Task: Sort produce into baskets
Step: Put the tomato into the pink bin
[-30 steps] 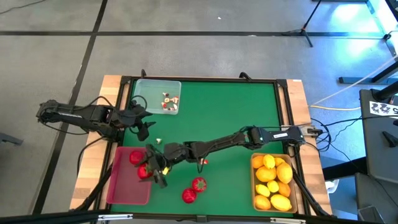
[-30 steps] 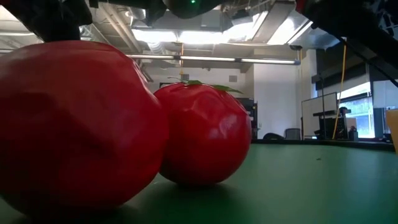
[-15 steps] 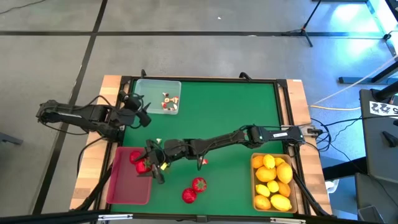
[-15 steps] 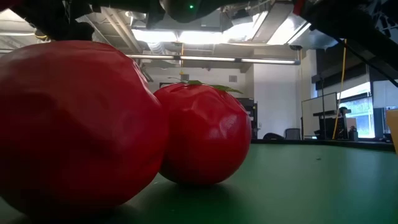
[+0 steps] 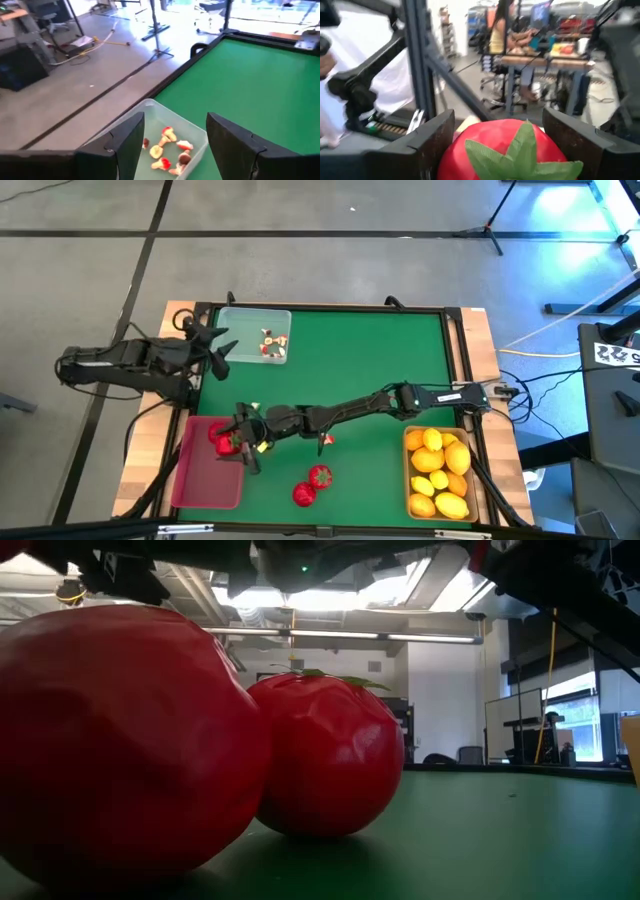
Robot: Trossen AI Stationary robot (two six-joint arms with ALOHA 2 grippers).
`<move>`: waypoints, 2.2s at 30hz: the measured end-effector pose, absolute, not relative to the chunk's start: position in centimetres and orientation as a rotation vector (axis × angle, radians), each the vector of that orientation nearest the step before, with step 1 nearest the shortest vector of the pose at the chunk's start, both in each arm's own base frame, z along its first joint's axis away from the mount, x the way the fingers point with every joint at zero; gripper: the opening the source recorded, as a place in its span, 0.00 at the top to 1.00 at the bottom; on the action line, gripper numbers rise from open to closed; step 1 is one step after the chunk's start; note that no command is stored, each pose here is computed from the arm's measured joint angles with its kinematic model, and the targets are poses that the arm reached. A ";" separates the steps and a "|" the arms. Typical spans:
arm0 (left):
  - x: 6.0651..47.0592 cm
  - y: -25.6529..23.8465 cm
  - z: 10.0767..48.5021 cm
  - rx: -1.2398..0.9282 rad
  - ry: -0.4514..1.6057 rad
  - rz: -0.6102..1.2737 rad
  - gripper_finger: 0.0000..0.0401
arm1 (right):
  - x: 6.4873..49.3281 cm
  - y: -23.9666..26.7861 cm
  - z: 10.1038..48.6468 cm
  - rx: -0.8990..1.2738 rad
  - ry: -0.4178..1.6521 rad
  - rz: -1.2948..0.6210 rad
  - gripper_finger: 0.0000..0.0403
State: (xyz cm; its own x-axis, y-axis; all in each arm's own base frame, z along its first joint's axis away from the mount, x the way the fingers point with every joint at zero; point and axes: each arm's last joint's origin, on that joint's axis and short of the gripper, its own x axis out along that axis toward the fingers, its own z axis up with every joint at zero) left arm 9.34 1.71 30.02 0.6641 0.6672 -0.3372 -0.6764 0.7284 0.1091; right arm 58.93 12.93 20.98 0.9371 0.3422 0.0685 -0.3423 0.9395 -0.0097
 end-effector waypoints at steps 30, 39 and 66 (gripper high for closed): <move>8.4 2.0 30.3 -0.055 0.331 0.774 0.48 | 59.9 11.6 15.8 0.103 0.048 0.243 0.28; 8.4 2.0 30.3 -0.055 0.332 0.774 0.48 | 59.8 10.3 18.1 0.172 0.034 0.408 0.23; 8.0 2.0 29.4 -0.086 0.405 0.796 0.48 | 48.5 15.4 20.0 -0.173 1.261 0.338 0.09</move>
State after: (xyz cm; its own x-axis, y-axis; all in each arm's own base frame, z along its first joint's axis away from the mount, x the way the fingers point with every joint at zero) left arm 7.97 2.01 29.42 0.6274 0.6768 -0.3852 -0.7093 0.7008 0.0759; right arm 48.49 15.42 19.97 0.2639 0.1545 -0.9521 -0.3426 0.9377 0.0572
